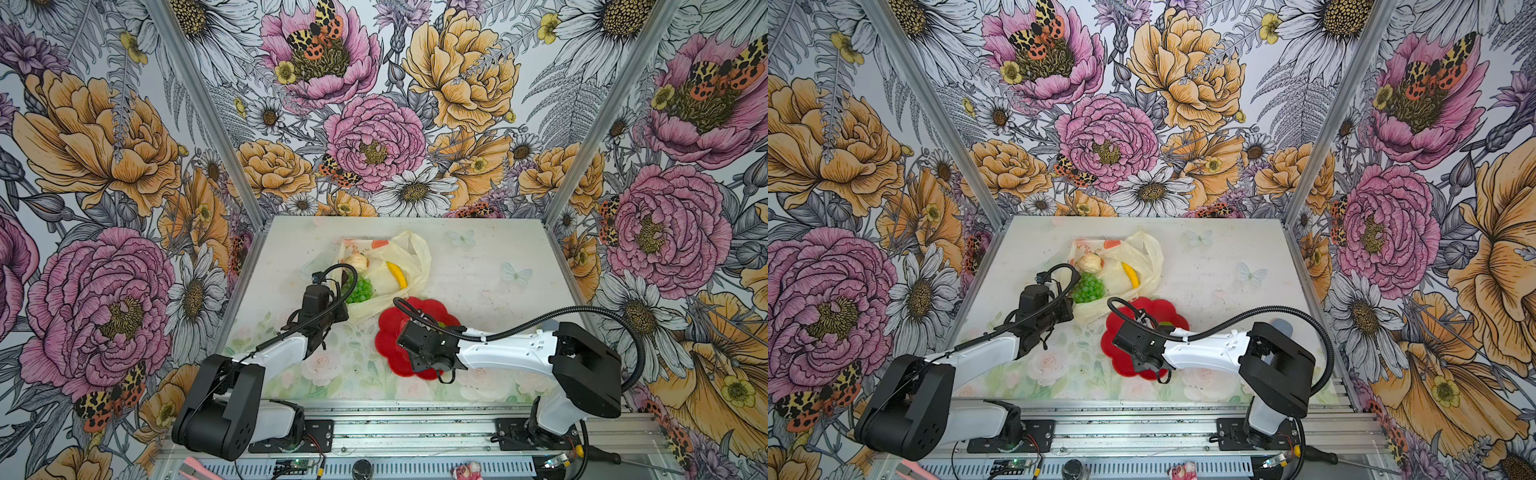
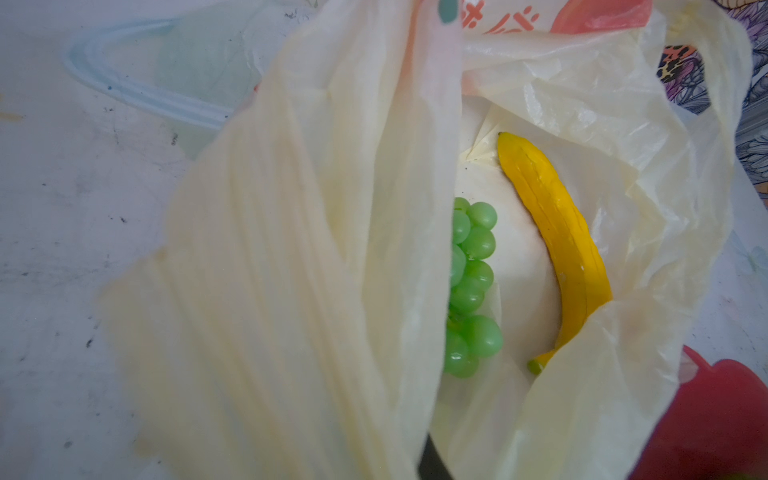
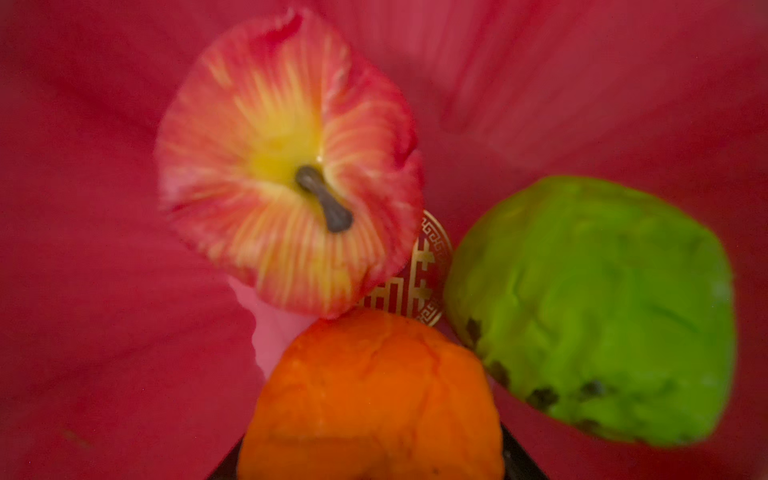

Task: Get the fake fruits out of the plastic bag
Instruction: 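Lower the orange onto the red plate and open the right gripper, then move the right gripper back over the bag opening, then lower the right gripper into the bag and grasp the white bun-shaped fruit, then lift the white bun-shaped fruit out and carry it over the red plate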

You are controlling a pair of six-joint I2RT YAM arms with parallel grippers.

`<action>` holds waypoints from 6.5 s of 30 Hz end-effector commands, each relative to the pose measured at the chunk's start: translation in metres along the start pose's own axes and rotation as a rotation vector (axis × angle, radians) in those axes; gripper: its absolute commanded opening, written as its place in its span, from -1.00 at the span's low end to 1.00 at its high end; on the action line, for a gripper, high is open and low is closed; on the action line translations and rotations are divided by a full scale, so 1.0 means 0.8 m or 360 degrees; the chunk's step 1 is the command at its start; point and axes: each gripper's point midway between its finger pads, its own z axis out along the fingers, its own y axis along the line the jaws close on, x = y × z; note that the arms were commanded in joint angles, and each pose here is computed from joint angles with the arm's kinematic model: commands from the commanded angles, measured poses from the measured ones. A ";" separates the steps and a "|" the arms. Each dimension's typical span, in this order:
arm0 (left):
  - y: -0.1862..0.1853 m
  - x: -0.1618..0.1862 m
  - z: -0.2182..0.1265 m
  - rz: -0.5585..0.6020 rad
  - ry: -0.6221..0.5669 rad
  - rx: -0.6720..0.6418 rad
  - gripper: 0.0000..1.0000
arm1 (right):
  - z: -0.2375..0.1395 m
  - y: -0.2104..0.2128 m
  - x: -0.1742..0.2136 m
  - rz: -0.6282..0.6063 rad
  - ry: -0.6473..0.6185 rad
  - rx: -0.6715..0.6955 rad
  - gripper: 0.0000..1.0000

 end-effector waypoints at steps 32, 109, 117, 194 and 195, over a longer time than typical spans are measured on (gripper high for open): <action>-0.007 -0.016 -0.006 0.0027 -0.0070 0.0012 -0.68 | -0.067 0.009 -0.068 0.0080 -0.0420 -0.0099 0.53; 0.034 0.002 -0.059 -0.0483 -0.0064 -0.0022 -0.86 | 0.144 0.159 -0.371 -0.0497 -0.0415 -0.0780 0.53; 0.033 0.007 -0.065 -0.0496 -0.0071 0.0000 -0.86 | 0.157 0.169 -0.371 -0.0460 -0.0423 -0.0755 0.54; 0.065 -0.013 -0.025 -0.0392 -0.0089 -0.0112 -0.83 | -0.139 0.015 -0.168 0.0011 -0.0951 -0.0680 -0.01; 0.064 -0.013 -0.025 -0.0390 -0.0087 -0.0108 -0.83 | -0.139 0.010 -0.158 0.0022 -0.0935 -0.0669 -0.01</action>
